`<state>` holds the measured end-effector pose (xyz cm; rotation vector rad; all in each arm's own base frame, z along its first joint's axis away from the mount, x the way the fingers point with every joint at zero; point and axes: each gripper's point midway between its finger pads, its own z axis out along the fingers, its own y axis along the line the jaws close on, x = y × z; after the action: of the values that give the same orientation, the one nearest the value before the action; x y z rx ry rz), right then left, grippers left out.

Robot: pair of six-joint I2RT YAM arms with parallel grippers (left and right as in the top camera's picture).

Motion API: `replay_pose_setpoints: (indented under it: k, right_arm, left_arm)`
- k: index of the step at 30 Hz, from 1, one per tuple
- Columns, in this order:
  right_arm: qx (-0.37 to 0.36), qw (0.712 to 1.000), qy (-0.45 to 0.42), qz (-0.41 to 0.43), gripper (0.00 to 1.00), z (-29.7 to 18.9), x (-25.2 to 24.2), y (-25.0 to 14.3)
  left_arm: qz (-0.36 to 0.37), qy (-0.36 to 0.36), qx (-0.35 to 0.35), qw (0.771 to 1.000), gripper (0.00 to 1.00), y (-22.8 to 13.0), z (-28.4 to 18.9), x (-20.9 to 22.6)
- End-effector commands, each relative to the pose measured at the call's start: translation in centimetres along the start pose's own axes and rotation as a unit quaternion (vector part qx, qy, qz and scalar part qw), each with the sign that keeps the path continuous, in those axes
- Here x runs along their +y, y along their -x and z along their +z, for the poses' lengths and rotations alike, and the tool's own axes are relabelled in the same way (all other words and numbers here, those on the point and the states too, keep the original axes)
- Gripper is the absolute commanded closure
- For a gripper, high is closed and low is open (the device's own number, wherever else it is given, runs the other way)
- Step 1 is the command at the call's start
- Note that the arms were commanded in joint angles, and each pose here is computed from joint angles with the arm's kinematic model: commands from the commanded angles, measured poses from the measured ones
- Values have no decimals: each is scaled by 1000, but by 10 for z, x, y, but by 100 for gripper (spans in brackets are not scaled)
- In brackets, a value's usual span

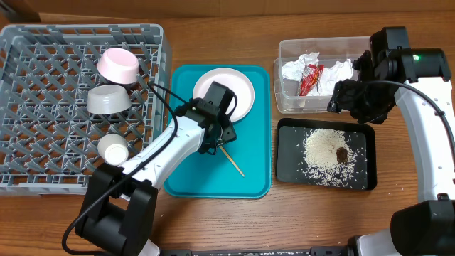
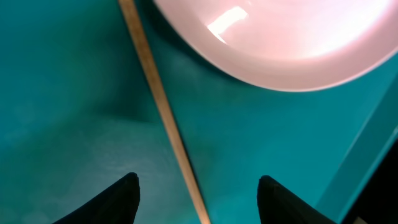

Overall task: Sort waste into correct bins and load items into the dishwasher
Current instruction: 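Return the left gripper to the tray and grasp the second chopstick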

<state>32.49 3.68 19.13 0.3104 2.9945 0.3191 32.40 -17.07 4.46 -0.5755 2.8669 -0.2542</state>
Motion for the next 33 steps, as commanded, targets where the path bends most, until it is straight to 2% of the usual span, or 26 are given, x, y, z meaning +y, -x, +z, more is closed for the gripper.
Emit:
replay_pose_setpoints:
  k: [1, 8, 13, 15, 17, 22, 24, 27, 33]
  right_arm:
    - [-19, 1000, 5, -8, 31, -12, 4, 2]
    - [-18, 1000, 5, -8, 31, -12, 4, 2]
    - [-17, 1000, 5, -8, 31, -12, 4, 1]
    - [-16, 1000, 5, -8, 31, -12, 4, 1]
    - [-15, 1000, 4, -8, 31, -12, 4, 0]
    - [-15, 1000, 4, -8, 31, -12, 4, 1]
    - [-15, 1000, 4, -7, 31, -12, 4, 0]
    - [-12, 1000, 3, -6, 31, -12, 3, -1]
    - [-12, 1000, 3, -6, 31, -12, 3, -1]
  left_arm:
    - [-28, 24, -13, 999, 36, -1, 8, 14]
    - [-38, 33, -16, 999, 35, -3, 24, 21]
    - [-36, 61, 8, 997, 34, -13, 47, 32]
    - [-36, 71, 19, 997, 42, -18, 53, 36]
    - [-36, 76, 22, 996, 56, -19, 53, 38]
    - [-37, 73, 20, 996, 82, -18, 50, 37]
    - [-38, 73, 20, 996, 89, -17, 49, 37]
    - [-44, 75, 20, 996, 96, -14, 46, 40]
    - [-75, 68, 6, 995, 96, 4, 23, 51]
